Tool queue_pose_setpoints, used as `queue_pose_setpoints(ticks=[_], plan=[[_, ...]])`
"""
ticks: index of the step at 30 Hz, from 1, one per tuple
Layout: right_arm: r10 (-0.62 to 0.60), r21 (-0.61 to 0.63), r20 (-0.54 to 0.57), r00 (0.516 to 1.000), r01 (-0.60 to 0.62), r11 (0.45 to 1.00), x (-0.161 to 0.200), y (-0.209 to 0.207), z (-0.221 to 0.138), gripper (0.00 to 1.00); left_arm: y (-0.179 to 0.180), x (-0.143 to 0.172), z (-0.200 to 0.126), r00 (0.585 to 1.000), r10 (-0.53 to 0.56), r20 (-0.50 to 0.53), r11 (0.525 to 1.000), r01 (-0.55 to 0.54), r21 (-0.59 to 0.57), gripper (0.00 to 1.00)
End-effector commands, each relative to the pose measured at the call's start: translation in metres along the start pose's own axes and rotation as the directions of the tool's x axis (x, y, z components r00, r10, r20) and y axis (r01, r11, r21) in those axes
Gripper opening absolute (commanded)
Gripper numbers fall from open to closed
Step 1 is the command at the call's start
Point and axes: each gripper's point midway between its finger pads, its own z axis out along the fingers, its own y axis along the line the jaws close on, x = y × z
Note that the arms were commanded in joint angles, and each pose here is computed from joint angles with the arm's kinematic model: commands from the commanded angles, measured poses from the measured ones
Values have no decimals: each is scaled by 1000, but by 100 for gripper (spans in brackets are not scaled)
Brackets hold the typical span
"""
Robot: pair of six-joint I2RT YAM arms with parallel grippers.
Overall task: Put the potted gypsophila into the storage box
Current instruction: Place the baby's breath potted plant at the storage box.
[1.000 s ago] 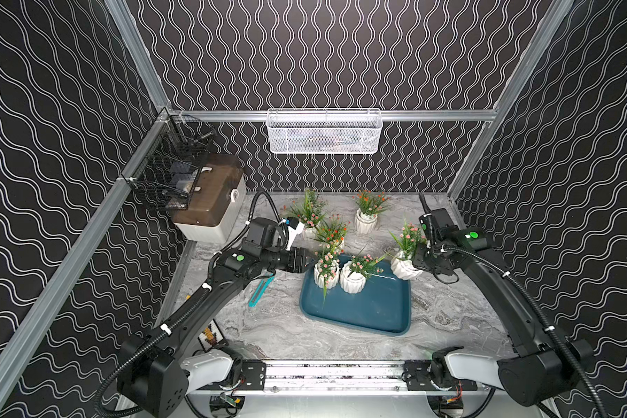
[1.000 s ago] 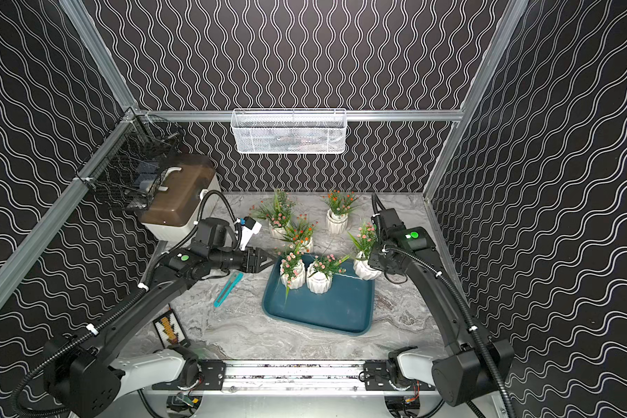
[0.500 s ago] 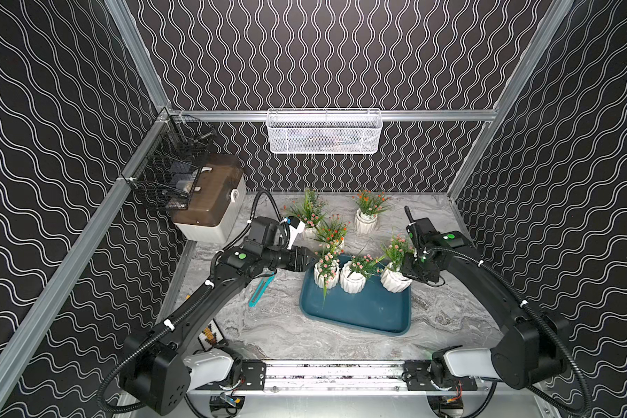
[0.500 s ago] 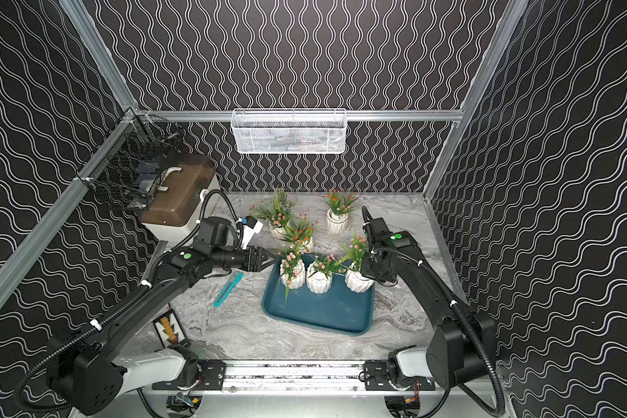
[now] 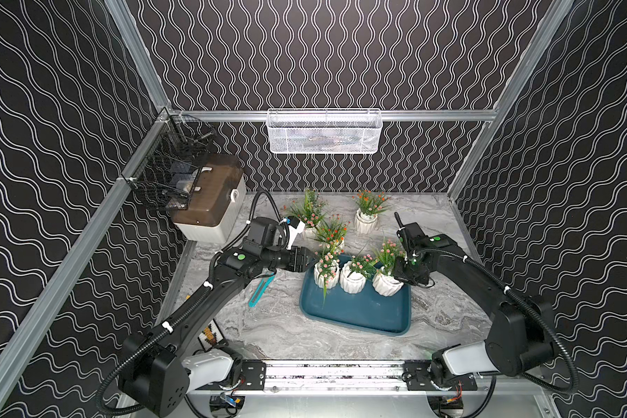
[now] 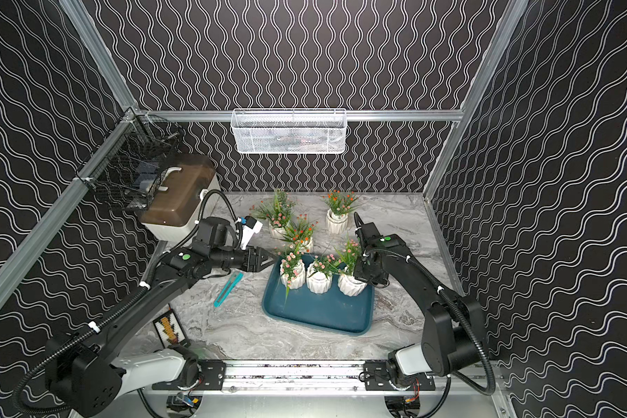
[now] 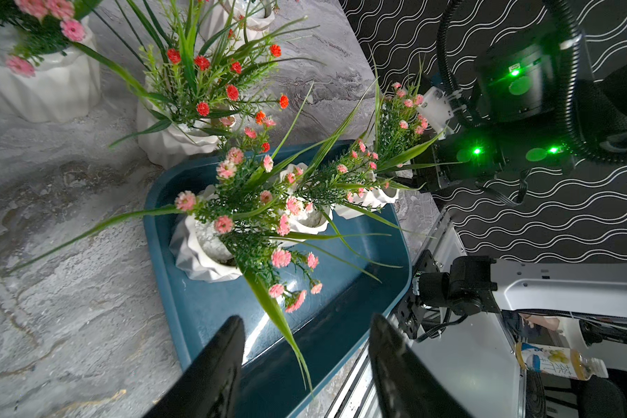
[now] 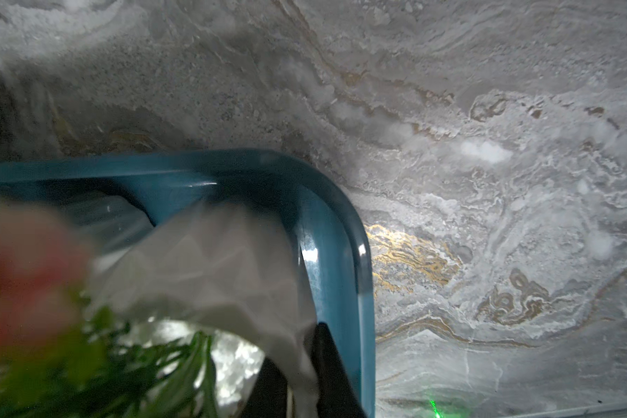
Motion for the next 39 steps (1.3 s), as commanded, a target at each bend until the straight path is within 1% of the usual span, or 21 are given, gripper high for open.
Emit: queue_pose_setpoints(ticks=[1, 13, 20, 26, 34, 39], plan=[[24, -35, 18, 1000, -23, 999, -5, 9, 3, 0, -2, -1, 0, 1000, 19, 1, 1000, -19, 13, 58], [55, -11, 18, 998, -55, 998, -13, 21, 16, 2, 4, 1, 2, 1000, 10, -13, 1000, -10, -15, 58], [42, 5, 9, 999, -42, 999, -12, 27, 23, 6, 7, 2, 2, 1000, 5, -16, 1000, -5, -30, 58], [31, 11, 3, 1000, -31, 999, -10, 32, 25, 15, 7, 3, 2, 1000, 5, -19, 999, -6, -34, 57], [32, 1, 36, 999, -32, 999, -10, 30, 11, 22, 8, 3, 2, 1000, 4, -21, 999, -4, -36, 57], [34, -25, 79, 996, -32, 999, -11, 27, -9, 26, 9, 3, 2, 1000, 4, -23, 999, -4, -40, 57]])
